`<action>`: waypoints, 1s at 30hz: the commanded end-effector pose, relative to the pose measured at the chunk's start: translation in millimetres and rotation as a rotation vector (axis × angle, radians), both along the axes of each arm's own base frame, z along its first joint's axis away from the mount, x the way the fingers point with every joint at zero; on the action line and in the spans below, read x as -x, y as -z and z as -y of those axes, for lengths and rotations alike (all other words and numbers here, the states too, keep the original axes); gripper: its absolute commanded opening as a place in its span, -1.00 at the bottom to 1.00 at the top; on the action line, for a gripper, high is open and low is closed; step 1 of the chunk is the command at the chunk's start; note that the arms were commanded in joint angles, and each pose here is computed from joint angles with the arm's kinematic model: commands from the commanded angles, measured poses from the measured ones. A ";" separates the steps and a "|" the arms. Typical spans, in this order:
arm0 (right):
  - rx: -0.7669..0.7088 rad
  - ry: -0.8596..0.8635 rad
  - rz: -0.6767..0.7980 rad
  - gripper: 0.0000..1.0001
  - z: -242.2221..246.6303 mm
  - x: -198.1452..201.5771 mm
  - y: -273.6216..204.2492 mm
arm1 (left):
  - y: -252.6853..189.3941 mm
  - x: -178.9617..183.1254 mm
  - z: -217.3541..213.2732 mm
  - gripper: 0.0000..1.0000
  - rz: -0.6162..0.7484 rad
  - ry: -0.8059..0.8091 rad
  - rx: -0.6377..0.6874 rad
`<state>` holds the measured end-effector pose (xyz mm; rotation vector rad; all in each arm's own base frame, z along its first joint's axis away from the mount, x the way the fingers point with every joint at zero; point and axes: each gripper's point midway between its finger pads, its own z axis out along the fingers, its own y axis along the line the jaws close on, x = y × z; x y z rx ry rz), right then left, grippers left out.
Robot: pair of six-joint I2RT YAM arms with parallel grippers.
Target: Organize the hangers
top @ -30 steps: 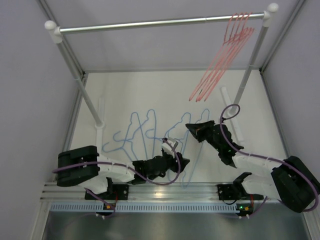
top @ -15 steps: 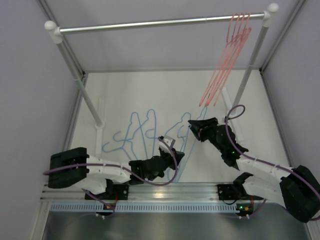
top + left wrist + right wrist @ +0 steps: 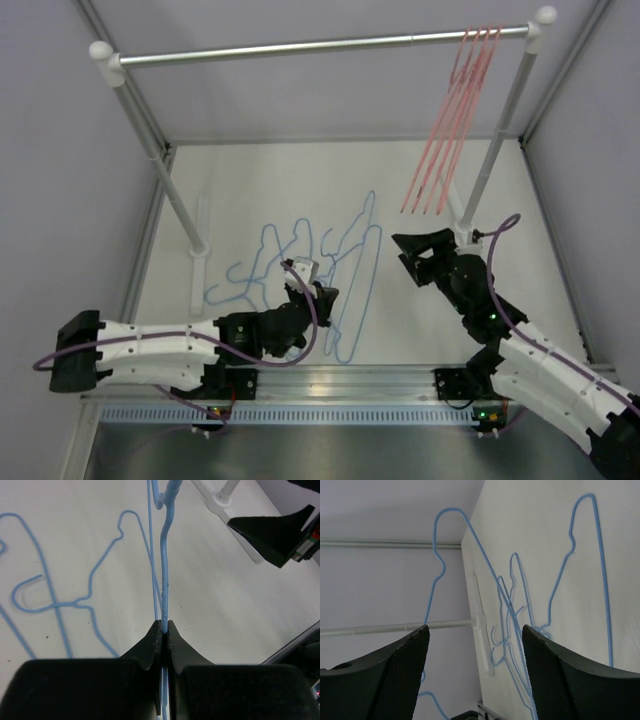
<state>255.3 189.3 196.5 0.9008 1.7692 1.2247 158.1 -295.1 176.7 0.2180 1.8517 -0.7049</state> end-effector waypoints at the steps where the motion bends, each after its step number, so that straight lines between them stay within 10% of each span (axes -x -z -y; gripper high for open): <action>1: 0.090 0.031 -0.003 0.45 17.0 11.3 7.8 | -30.9 -10.0 -30.2 -1.00 0.017 -0.115 -0.013; 10: 0.154 0.060 0.014 0.44 40.4 28.6 9.9 | -128.5 -41.4 -83.1 -1.00 0.105 -0.292 -0.193; 30: 0.193 0.027 0.037 0.43 37.5 30.0 -2.9 | -326.2 -85.3 -124.5 -1.00 0.297 -0.326 -0.115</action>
